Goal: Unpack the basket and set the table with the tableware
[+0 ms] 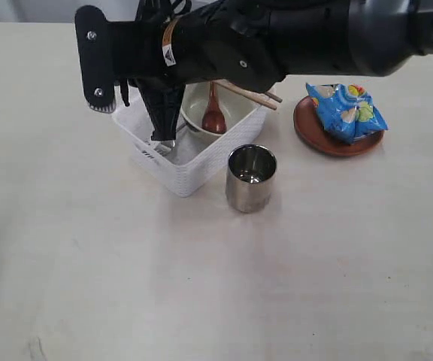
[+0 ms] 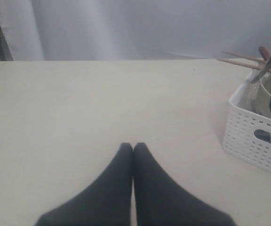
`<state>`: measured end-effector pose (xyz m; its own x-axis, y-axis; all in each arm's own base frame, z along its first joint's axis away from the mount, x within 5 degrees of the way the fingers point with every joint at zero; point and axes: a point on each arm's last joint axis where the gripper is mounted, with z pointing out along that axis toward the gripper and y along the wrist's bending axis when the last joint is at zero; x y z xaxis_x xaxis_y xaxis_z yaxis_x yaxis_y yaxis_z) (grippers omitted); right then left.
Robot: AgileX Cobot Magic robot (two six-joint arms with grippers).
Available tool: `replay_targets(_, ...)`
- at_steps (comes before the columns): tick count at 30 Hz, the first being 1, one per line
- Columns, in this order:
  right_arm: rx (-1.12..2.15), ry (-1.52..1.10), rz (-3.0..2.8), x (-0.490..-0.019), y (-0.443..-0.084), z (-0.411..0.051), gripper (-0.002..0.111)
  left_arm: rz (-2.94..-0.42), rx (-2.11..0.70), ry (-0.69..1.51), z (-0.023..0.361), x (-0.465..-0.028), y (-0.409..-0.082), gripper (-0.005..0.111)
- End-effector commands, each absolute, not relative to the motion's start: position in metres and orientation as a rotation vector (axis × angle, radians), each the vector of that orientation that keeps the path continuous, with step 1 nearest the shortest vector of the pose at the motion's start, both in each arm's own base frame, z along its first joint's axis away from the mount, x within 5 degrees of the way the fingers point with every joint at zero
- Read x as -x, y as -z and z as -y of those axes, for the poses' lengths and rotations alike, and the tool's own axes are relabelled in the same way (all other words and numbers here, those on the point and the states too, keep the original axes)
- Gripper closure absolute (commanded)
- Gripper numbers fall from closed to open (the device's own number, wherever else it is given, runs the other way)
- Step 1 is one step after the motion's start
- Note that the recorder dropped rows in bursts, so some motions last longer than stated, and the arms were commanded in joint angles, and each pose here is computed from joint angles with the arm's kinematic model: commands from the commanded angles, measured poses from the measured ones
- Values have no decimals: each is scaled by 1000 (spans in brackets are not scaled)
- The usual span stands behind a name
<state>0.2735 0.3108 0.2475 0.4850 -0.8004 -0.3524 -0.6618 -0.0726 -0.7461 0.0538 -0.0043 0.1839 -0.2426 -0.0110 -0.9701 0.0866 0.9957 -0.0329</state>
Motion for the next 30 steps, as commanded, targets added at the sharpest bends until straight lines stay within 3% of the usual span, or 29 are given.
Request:
replay_targets(1,1702,145,-1172,-265,-269,-315,109,-1807,-65,92,5,-54,-184,107)
replay_targets(12,1587,5,-1224,-244,-293,-320,109,-1807,-65,92,5,-54,-184,107)
replay_targets(30,1473,-279,-1617,-170,-369,-264,109,-1807,-65,92,5,-54,-184,107)
